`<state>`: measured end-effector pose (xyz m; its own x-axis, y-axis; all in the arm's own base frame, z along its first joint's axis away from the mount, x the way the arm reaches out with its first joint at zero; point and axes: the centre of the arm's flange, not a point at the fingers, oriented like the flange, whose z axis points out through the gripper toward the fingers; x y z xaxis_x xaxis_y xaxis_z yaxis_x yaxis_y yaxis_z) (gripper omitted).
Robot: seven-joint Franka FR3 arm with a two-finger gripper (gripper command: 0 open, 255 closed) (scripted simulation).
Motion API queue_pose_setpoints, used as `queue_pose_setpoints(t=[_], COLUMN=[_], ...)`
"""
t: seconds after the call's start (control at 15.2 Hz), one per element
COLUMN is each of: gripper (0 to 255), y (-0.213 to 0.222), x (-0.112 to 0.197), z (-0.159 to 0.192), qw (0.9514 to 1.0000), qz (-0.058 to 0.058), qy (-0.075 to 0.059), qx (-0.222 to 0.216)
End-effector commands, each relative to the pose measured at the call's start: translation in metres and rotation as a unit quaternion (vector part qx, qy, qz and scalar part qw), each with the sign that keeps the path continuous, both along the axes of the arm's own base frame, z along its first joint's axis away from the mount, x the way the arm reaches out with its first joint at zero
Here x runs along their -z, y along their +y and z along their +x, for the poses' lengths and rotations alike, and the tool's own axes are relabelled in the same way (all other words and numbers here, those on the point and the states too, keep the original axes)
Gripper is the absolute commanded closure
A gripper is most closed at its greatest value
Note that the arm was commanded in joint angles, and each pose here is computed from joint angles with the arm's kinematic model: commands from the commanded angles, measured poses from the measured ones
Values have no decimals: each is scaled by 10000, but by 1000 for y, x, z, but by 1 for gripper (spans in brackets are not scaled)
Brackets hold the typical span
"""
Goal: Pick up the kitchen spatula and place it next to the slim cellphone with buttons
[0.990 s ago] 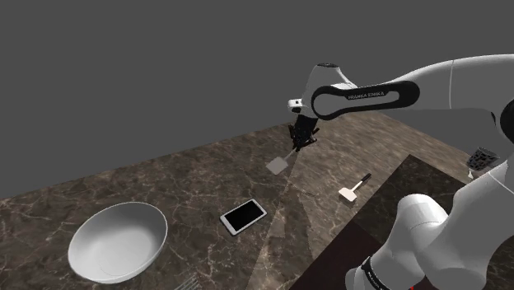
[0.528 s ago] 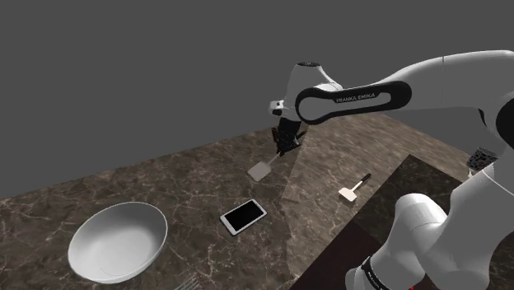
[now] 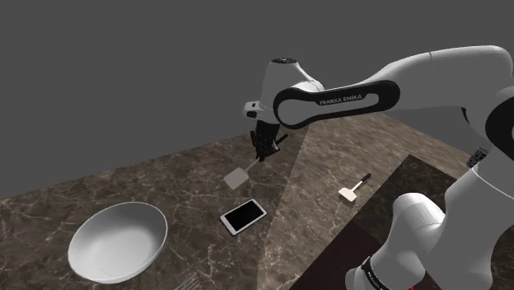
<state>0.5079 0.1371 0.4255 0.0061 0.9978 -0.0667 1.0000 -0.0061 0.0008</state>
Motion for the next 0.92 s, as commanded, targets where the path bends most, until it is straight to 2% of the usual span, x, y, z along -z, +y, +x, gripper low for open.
queue_pose_setpoints(t=[0.0, 0.86], gripper=[255, 255], y=[27, 198], x=[2, 1], z=[1, 18], qw=[10000, 10000], qz=[2, 2], qy=[2, 2], qx=[6, 6])
